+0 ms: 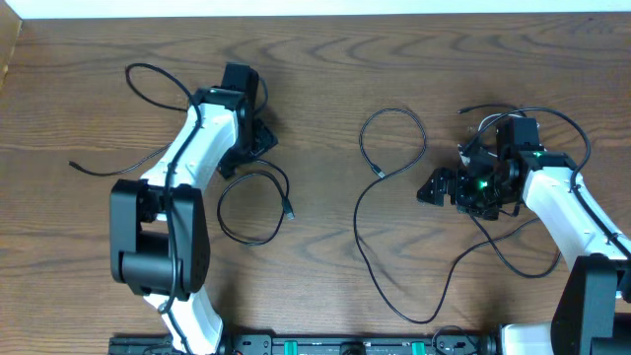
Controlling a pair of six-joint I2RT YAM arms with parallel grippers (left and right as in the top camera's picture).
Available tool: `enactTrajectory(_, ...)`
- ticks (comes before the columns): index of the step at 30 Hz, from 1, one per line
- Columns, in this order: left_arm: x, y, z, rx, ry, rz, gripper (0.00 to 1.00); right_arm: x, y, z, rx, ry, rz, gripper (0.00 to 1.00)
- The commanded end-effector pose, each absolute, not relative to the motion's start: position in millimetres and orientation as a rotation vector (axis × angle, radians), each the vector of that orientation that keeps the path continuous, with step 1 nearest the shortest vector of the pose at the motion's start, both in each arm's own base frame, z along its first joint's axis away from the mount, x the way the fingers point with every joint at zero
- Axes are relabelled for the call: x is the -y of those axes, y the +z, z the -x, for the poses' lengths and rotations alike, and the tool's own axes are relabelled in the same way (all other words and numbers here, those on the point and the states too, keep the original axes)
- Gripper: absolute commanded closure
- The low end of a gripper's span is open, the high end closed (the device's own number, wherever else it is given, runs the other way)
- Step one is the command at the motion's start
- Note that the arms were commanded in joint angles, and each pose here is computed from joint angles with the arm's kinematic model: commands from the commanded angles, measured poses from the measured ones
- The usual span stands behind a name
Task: Untangle cables
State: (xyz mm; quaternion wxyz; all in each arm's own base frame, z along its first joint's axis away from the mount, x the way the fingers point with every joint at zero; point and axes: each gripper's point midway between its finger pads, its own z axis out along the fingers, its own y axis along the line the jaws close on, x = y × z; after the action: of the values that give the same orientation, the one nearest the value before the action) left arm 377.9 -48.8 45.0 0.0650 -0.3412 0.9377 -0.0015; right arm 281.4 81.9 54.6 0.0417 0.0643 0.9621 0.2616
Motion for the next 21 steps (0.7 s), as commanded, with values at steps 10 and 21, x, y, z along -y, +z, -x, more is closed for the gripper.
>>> enactTrajectory(10,55,23,-350,-2.489,0.052,1.778,0.19,-90,57,-284,-2.945,0.808,-0.169,0.01)
enactTrajectory(21,56,17,-365,-2.422,0.045,1.748,0.19,-90,57,-284,-2.945,0.808,-0.166,0.01)
